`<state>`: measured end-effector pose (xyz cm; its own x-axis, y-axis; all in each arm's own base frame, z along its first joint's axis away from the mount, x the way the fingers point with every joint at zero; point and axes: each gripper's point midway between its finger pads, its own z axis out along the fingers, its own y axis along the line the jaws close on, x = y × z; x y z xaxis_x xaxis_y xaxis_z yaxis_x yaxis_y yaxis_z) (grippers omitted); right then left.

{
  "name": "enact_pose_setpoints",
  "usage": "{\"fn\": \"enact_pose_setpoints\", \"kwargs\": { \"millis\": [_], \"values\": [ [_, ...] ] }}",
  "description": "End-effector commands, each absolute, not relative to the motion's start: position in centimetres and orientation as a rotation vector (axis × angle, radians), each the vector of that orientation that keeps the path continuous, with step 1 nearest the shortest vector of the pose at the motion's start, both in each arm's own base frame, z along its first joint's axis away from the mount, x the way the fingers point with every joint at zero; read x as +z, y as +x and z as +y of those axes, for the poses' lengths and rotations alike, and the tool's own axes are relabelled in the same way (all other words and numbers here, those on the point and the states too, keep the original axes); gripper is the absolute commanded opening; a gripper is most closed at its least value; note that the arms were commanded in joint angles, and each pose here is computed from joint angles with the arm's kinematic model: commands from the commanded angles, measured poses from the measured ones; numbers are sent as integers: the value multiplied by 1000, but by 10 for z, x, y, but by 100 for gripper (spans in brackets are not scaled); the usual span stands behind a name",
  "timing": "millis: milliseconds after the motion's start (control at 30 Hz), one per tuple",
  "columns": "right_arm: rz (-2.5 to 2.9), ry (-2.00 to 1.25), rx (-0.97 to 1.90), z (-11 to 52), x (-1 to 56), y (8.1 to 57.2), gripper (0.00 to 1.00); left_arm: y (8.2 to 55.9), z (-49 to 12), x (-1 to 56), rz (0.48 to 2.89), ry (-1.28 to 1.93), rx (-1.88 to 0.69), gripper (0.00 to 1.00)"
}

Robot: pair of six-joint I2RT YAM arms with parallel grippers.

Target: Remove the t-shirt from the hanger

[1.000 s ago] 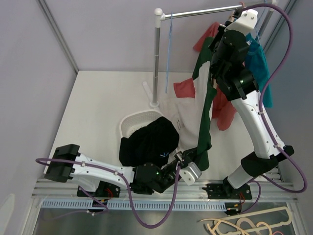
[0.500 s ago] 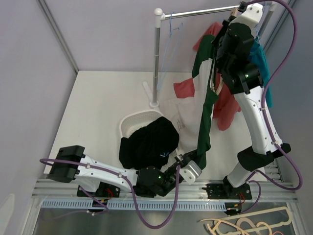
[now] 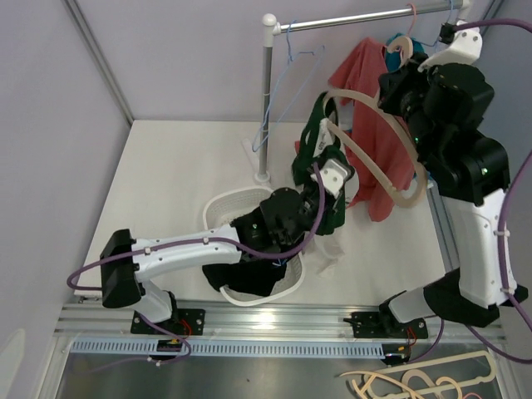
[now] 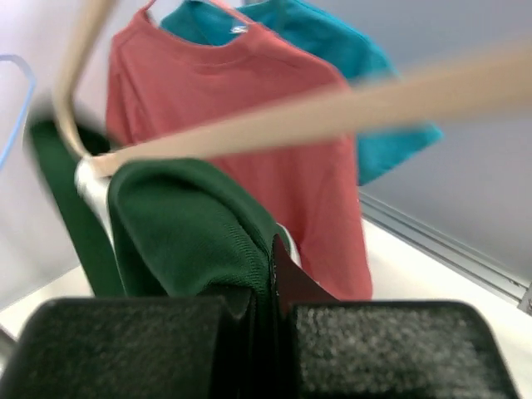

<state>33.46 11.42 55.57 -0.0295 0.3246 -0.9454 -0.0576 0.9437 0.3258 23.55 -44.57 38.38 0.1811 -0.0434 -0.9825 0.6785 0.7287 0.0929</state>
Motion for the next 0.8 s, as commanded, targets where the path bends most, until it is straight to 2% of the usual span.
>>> {"fn": "enact_pose_setpoints", "kwargs": {
  "millis": [0,167,300,533,567,767],
  "values": [
    [1609,130,382,122,553,308,0,252,-440,410,1346,544,-619,1],
    [1549,108,351,107,554,290,0,272,-427,403,1469,543,-566,1],
    [1414,102,311,96,573,288,0,262,-410,432,1447,544,-595,1],
    [1340,28,273,110,580,324,0,234,-357,546,1258,497,-659,1],
    [1322,22,278,112,583,328,0,227,-341,582,1198,452,-681,1],
    [1306,-6,278,128,587,364,0,210,-302,649,1074,415,-681,1]
  ]
}}
